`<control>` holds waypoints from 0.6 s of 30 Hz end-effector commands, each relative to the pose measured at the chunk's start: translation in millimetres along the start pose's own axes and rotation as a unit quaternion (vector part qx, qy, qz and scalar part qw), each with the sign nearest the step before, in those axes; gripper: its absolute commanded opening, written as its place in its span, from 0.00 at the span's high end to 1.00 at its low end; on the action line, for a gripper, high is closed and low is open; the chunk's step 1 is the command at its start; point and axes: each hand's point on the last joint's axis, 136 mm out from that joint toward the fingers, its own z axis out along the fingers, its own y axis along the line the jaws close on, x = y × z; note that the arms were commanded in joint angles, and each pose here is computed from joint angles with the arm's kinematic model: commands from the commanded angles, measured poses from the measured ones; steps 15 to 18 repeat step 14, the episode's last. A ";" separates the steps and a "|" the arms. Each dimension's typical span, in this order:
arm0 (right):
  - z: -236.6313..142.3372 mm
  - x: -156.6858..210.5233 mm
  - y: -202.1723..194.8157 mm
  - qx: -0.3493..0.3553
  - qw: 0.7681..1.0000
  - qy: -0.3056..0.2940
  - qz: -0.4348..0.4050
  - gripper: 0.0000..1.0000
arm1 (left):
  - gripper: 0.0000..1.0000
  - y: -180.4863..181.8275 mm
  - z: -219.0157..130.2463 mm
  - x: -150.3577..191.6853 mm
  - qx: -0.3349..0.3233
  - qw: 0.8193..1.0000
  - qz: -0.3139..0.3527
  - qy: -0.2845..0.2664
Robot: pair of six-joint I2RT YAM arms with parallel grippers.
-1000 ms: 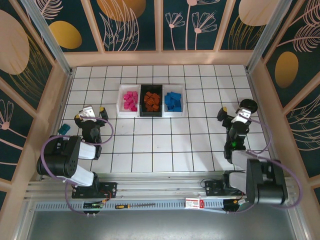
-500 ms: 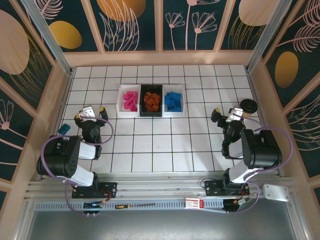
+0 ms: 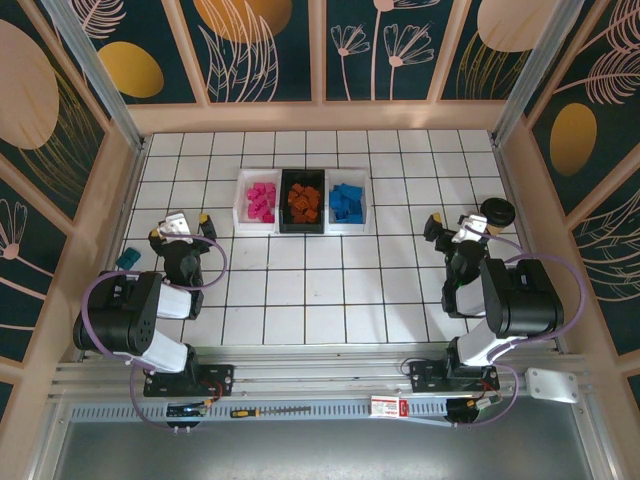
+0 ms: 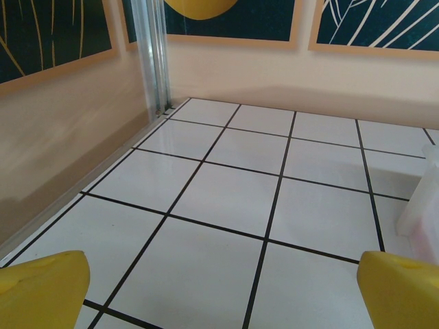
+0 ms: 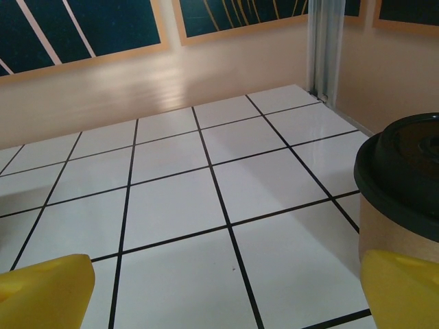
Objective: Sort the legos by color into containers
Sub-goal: Reset both arms
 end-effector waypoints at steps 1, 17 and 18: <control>1.3 -13.5 -2.4 0.012 1.000 -0.028 -0.002 0.01 | 0.01 0.8 1.7 -15.2 0.000 0.999 -0.018 -0.027; 1.5 -14.7 -1.8 0.012 0.999 -0.030 -0.002 0.01 | 0.01 0.6 1.5 -15.1 0.000 0.999 -0.019 -0.027; 1.5 -14.7 -1.8 0.012 0.999 -0.030 -0.002 0.01 | 0.01 0.6 1.5 -15.1 0.000 0.999 -0.019 -0.027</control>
